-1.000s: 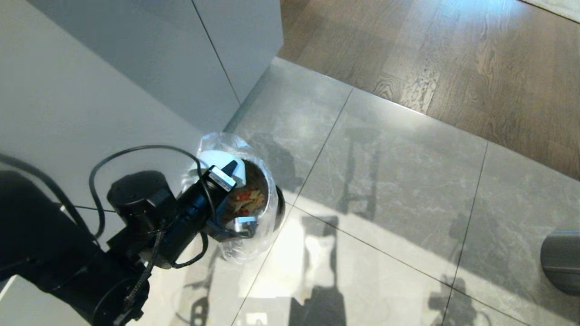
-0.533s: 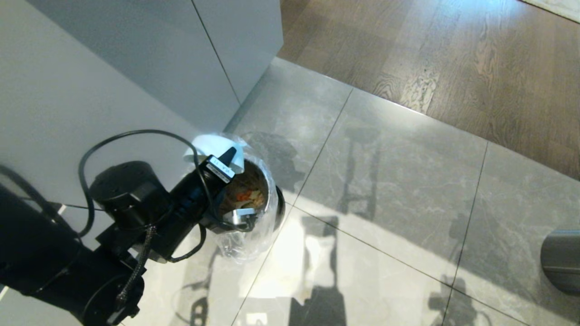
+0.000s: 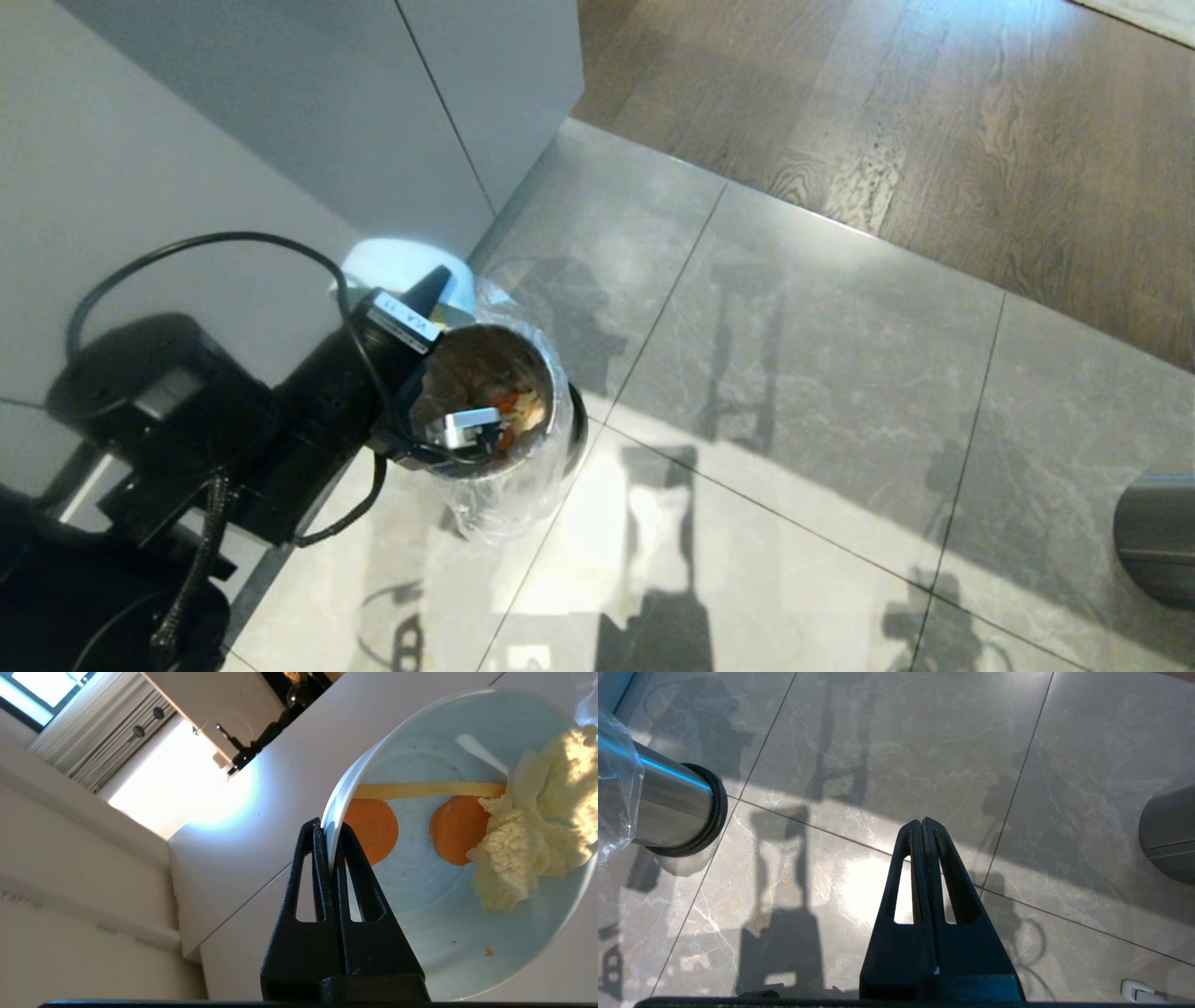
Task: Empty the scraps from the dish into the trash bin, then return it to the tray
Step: Pour the leftover food from the bowl into the trash can
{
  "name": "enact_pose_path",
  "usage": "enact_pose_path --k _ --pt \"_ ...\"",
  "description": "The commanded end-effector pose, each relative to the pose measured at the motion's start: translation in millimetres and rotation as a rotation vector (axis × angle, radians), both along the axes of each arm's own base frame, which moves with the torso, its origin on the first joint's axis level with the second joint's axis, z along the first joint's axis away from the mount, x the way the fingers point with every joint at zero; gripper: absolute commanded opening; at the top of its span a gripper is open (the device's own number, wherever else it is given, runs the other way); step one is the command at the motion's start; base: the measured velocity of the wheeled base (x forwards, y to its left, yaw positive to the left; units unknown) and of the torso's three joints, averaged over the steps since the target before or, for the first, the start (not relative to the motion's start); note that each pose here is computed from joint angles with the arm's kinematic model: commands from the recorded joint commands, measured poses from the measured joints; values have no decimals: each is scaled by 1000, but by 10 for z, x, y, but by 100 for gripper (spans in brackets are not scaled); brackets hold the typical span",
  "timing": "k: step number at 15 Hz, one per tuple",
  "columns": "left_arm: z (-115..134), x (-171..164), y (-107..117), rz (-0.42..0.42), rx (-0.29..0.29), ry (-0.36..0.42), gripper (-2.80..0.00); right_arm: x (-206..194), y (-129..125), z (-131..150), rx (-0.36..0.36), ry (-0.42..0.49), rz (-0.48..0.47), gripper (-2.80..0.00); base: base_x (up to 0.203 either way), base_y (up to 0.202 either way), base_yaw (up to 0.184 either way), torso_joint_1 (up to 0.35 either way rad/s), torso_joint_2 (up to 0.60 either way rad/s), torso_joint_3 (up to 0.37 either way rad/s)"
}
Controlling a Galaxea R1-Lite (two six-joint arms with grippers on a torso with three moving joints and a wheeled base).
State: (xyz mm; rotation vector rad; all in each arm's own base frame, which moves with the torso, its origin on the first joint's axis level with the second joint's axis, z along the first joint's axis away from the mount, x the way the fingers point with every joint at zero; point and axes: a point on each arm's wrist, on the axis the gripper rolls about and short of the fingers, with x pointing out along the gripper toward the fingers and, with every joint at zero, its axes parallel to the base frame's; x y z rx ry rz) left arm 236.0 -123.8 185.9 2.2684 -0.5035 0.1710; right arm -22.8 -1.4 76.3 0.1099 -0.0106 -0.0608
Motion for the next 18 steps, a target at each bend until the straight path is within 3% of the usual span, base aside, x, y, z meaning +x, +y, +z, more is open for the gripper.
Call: enact_pose_path --k 1,5,11,18 --pt "198 -118 62 17 -24 -102 -280 -1 0 3 1 -2 0 -280 0 0 0 0 0 0" --pt "351 -270 97 50 -20 -163 -280 0 0 -1 1 0 0 -280 0 0 0 0 0 0" --pt "429 -352 -95 -28 -37 -192 -280 -1 0 2 1 -1 0 -280 0 0 0 0 0 0" --pt "488 -422 -96 -34 -44 -214 -280 -1 0 2 1 -2 0 -280 0 0 0 0 0 0"
